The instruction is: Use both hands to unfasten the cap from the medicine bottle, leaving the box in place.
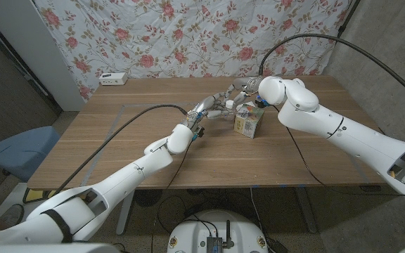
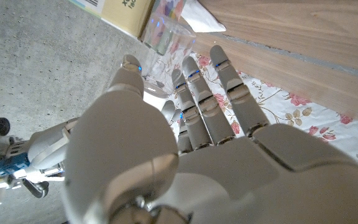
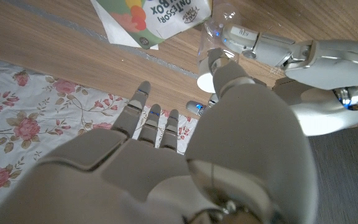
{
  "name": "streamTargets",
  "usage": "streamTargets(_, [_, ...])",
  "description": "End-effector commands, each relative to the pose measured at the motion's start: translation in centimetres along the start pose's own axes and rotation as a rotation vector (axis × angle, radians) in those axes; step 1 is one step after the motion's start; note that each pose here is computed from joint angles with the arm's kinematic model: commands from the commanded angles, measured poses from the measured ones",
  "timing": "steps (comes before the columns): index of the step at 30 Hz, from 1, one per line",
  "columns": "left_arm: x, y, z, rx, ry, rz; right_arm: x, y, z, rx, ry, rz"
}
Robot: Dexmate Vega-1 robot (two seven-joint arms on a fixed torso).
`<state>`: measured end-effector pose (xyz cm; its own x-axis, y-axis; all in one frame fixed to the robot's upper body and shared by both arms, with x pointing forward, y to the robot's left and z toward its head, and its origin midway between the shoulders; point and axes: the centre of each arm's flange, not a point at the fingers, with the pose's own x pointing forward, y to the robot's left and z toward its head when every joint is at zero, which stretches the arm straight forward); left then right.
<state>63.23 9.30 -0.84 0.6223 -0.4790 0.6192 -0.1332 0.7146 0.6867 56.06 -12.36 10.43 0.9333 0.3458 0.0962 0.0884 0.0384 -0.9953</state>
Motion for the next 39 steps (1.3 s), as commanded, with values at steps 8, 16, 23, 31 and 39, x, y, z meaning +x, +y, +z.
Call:
streamTargets(8, [0.3, -0.1, 0.0, 0.0, 0.0, 0.002, 0.2, -0.3, -0.1, 0.007, -0.019, 0.052])
streamTargets(16, [0.4, -0.1, -0.1, -0.001, 0.003, 0.002, 0.4, -0.3, -0.3, 0.015, -0.015, 0.062])
streamTargets(23, [0.5, -0.1, -0.1, 0.001, 0.003, 0.006, 0.6, -0.5, -0.5, 0.026, -0.014, 0.07])
streamTargets(31, [0.5, -0.2, -0.2, -0.002, 0.001, 0.013, 0.6, -1.0, -0.5, 0.037, -0.005, 0.099])
streamTargets(39, [0.5, -0.3, -0.2, -0.001, -0.009, 0.023, 0.5, -1.3, -0.7, 0.052, -0.004, 0.107])
